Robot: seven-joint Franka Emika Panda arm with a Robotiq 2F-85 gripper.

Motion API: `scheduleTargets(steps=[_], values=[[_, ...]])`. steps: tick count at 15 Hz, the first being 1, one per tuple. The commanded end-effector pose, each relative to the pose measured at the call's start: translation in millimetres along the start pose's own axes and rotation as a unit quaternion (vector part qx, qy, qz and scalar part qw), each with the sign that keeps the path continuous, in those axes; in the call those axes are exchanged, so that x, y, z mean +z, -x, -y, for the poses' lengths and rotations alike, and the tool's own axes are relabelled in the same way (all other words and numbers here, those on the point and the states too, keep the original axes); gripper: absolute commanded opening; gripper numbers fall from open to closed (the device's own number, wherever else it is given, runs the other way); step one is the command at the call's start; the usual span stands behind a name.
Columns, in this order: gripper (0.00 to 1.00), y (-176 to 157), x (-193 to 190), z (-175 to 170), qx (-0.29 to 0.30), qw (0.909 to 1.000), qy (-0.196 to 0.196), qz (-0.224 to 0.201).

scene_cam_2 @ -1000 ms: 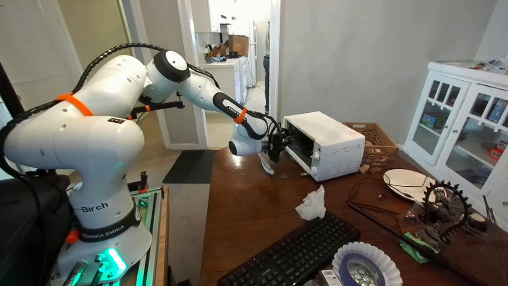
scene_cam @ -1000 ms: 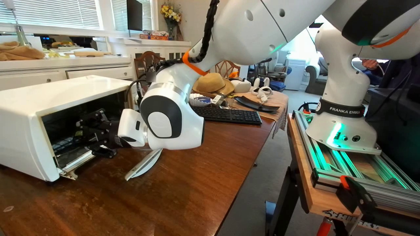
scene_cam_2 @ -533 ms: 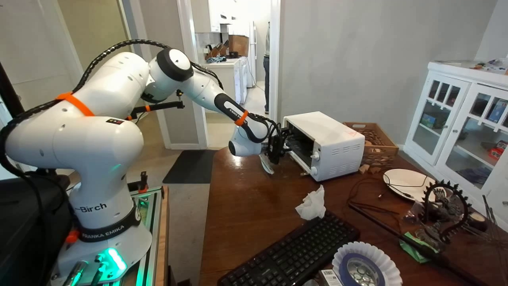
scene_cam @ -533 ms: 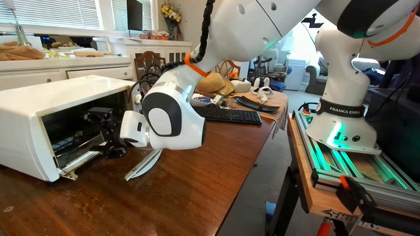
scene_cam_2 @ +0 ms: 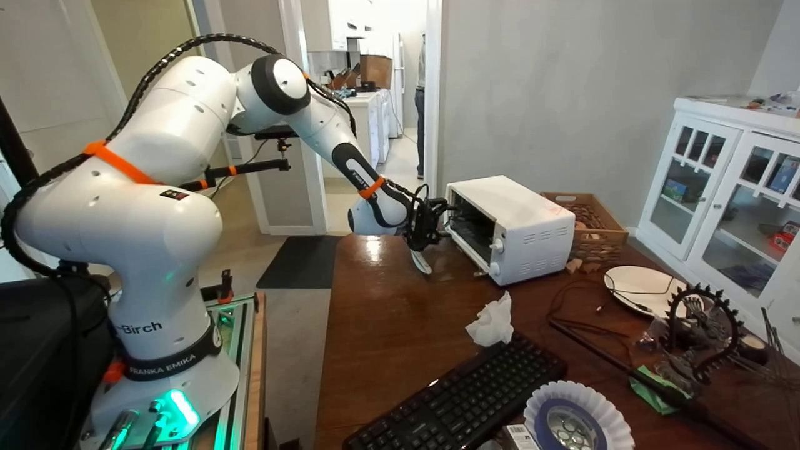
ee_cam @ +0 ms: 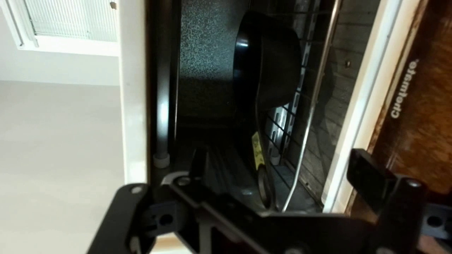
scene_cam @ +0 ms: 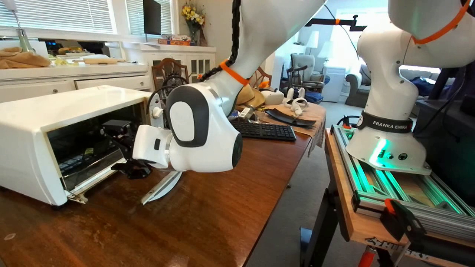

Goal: Put the black pot inside the oven

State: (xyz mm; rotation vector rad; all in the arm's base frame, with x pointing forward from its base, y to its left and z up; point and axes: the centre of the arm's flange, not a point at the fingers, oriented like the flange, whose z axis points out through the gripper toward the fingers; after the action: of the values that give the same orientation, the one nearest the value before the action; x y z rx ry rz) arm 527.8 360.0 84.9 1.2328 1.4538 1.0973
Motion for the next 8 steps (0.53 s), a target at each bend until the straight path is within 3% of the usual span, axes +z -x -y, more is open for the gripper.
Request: scheduleTargets(steps=[1, 5, 8], values=[[1.00, -8.2, -33.9, -8.9, -0.029, 0.9980, -0.031, 0.048], [1.00, -4.9, -52.1, -18.9, -0.075, 0.9859, -0.074, 0.130], [1.00, 5.2, -63.0, -29.6, -0.124, 0.9705, -0.089, 0.186]])
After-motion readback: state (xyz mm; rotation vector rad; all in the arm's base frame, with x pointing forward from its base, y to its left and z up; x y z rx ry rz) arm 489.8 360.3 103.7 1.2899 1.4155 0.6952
